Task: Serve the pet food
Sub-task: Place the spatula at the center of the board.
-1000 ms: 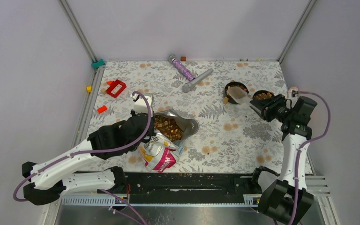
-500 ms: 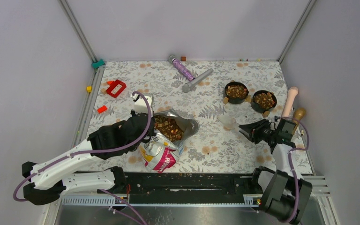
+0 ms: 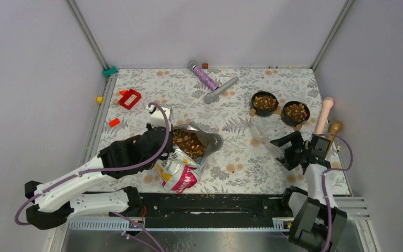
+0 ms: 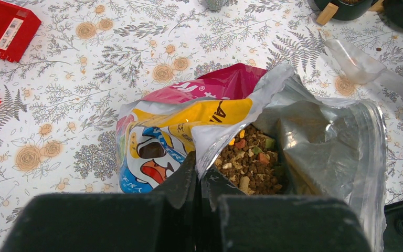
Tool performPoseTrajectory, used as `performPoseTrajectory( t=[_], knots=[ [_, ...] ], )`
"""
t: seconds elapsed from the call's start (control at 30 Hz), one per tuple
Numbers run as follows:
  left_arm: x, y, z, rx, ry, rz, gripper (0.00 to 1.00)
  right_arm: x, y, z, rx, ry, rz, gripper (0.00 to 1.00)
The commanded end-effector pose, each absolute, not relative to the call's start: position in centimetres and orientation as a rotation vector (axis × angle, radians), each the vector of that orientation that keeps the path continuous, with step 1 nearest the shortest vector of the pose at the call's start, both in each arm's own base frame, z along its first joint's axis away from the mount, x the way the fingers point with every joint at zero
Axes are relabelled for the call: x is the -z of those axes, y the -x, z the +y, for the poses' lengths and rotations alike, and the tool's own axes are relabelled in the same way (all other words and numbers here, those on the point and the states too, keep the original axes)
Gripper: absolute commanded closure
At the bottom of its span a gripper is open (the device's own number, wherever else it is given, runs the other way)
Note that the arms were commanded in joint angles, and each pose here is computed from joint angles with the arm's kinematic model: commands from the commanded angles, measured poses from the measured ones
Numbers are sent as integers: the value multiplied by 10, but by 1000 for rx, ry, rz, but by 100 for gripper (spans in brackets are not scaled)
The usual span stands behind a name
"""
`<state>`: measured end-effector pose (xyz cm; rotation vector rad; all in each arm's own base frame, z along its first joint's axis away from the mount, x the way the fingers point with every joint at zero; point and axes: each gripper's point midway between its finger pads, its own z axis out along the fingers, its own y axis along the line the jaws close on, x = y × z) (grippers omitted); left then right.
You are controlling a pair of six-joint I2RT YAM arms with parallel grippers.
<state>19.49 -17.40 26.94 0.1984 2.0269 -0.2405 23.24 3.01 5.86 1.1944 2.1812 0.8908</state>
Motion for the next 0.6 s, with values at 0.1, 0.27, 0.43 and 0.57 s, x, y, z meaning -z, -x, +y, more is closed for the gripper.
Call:
performPoseTrajectory(
  t=[0.1,0.27,0.43,0.57],
  knots=[
    [-317,-200,-185,418,-65,1891,100,-72,-211,-7,-505,-1214,2193,1],
    [-318,-200,-184,419,-61,1887,100,-114,-197,-38,-236,-1192,2127,1],
    [-318,-200,-184,416,-54,1886,100,-165,-203,-24,-286,-1011,2144,1],
    [-317,-201,-183,407,-49,1885,100,-199,-212,28,-420,-705,2198,1]
  ],
)
